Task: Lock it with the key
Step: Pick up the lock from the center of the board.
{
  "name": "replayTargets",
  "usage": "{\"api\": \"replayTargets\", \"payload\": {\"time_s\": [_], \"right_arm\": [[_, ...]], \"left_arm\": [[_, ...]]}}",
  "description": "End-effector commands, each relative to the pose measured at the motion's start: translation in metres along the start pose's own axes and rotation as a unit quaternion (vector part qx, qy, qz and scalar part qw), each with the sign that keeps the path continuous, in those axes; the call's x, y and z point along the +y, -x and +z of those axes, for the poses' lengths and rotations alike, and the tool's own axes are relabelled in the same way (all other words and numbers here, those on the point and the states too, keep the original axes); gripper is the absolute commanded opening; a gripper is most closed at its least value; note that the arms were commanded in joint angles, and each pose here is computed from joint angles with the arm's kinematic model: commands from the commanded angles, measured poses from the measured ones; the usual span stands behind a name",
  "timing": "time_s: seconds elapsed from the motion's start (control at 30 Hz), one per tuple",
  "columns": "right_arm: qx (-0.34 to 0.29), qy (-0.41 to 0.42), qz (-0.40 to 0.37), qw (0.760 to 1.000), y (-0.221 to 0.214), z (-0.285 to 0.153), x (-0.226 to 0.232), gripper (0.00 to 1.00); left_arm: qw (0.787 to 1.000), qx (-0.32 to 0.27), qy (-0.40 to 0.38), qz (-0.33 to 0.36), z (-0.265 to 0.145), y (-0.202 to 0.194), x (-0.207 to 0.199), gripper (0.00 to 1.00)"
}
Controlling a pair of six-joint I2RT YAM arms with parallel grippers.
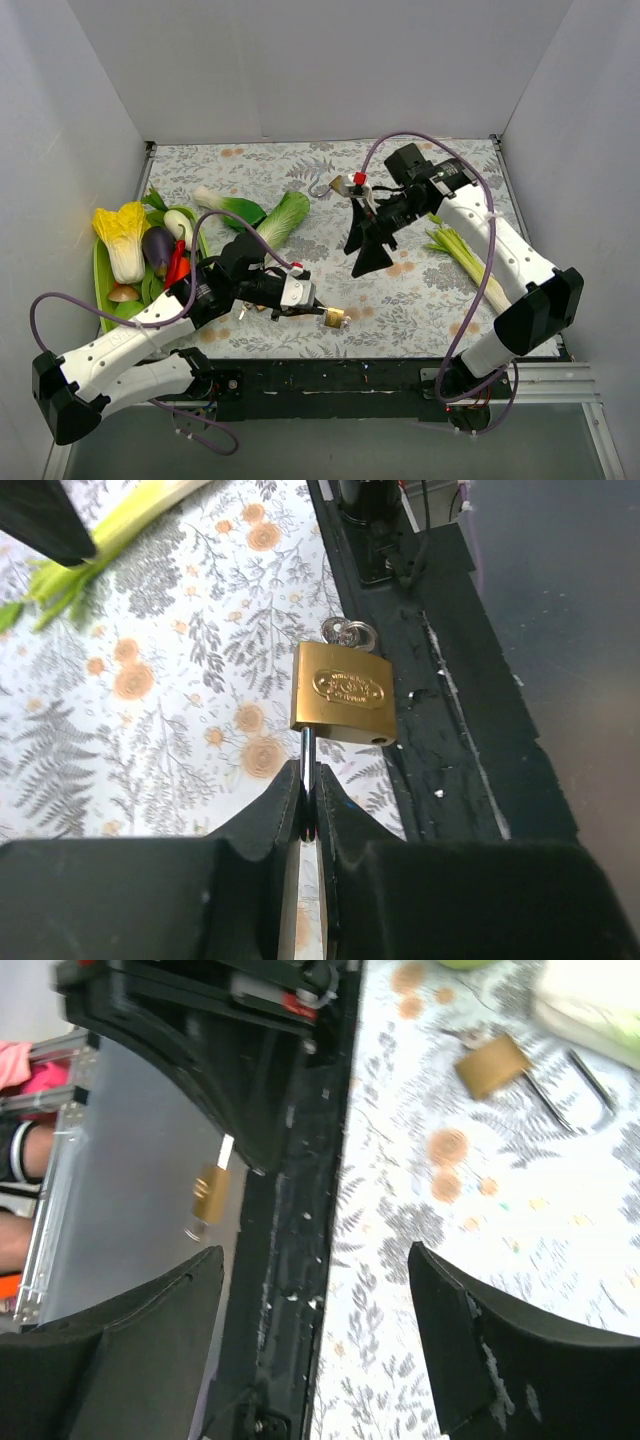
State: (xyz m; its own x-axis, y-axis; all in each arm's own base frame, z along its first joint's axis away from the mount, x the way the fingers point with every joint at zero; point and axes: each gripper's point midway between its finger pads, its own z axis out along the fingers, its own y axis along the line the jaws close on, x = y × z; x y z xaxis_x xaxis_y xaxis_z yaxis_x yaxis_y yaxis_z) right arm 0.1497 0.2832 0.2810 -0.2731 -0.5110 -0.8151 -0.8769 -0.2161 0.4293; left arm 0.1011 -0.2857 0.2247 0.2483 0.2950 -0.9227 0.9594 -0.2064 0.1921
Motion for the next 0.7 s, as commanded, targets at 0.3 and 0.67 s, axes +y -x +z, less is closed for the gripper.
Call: {"api": "replayTargets", "payload": {"time_s": [0.3, 0.67], "right_arm": [[-0.072, -0.232, -0.088, 0.966, 0.024, -0.076, -0.037, 0.98], [-0.07, -0.111, -0.055, 0.99, -0.005, -0.042, -0.005, 0.97]], "left_arm": [[0.989, -0.024, 0.053, -0.134, -0.014, 0.028, 0.024, 0.0], [0.972, -0.056, 0.043, -0.223, -0.017, 0.047, 0.051, 0.0]]}}
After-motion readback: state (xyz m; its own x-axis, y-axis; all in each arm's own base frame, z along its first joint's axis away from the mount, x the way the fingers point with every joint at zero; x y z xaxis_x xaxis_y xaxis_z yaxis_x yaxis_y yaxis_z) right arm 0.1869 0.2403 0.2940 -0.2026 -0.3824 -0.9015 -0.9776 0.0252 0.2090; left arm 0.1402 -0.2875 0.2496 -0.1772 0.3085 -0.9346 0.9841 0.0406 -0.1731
